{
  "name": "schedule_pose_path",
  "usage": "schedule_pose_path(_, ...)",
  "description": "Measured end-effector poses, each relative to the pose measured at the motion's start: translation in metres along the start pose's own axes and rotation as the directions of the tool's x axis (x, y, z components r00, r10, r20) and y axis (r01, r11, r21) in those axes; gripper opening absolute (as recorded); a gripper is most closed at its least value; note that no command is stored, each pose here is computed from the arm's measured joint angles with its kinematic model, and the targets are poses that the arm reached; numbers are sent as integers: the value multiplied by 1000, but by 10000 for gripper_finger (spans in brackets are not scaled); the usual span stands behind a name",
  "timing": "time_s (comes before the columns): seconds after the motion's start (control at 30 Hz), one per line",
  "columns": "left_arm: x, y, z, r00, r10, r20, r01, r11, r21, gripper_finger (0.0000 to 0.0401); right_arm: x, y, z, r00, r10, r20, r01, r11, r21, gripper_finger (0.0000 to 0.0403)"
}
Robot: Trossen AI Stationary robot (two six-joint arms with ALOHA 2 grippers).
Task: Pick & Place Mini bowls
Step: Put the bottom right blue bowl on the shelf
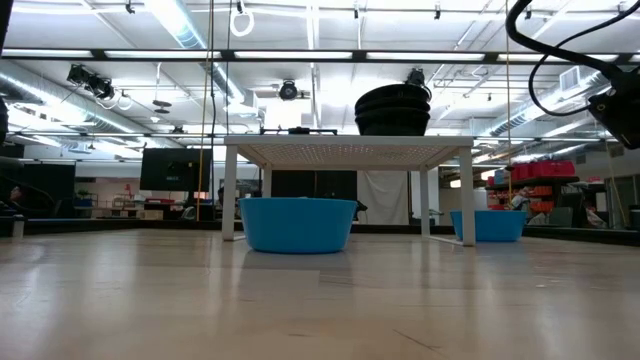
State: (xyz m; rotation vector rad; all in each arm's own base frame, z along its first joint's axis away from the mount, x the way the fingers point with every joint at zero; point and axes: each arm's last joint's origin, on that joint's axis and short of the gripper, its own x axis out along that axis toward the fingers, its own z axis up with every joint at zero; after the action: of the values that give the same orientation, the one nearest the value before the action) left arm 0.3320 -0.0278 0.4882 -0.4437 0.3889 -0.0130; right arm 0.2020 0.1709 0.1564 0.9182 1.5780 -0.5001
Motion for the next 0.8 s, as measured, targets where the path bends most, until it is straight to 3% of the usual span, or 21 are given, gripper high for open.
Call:
schedule_pose_path(0.6,0,0,0,1000,0,0,0,1000,0,179,0,0,1,1000,0,1,0,1000,-6,0)
schedule_pose_path(0.8,0,0,0,1000,0,0,0,1000,0,179,-11,9,5,1000,29,5,-29,997,-66,0)
